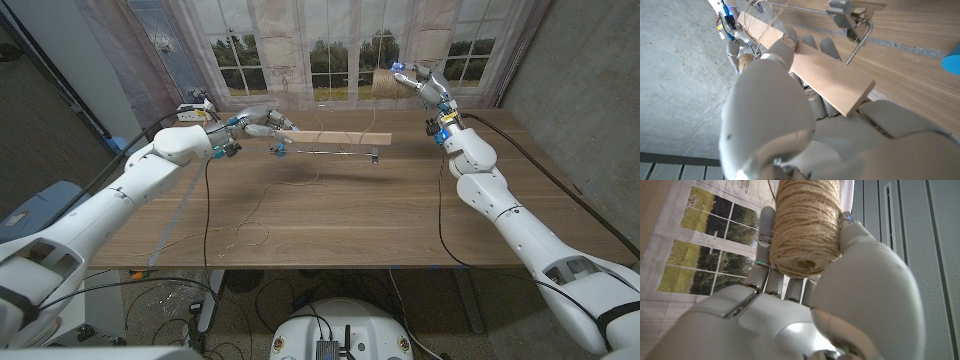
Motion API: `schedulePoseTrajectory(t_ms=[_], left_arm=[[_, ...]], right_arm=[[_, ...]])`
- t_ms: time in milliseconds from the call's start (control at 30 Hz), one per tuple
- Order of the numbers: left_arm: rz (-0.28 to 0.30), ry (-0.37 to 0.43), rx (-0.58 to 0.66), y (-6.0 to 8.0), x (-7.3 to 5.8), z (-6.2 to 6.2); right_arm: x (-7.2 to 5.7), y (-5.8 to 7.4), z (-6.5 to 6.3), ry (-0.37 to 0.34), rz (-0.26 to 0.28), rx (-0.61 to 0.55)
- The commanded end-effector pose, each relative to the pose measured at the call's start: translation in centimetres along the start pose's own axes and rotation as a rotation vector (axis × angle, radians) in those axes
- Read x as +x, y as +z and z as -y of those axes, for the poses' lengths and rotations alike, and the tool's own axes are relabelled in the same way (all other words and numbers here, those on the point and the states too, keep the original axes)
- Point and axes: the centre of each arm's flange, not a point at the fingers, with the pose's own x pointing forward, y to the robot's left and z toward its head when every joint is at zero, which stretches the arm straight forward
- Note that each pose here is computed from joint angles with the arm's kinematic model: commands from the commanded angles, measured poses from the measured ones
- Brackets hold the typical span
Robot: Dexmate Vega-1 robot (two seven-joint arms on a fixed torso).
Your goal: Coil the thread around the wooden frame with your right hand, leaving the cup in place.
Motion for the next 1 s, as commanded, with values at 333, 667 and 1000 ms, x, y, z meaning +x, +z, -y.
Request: schedulePoseTrajectory(t_ms=[333,667,1000], left_arm=[[0.068,0.037,-0.087,-0.3,0.8,-0.6],[0.076,0.088,-0.109,-0.2,0.9,-0.7],[0.045,0.164,-0.112,0.0,0.7,-0.5]], right_arm=[[-6.8,-6.6,2.3,-0.161,-0.163,0.058],[-8.4,-8.1,1.6,-0.152,-0.216,0.042],[-9.5,-8.1,0.6,-0.119,-0.255,-0.019]])
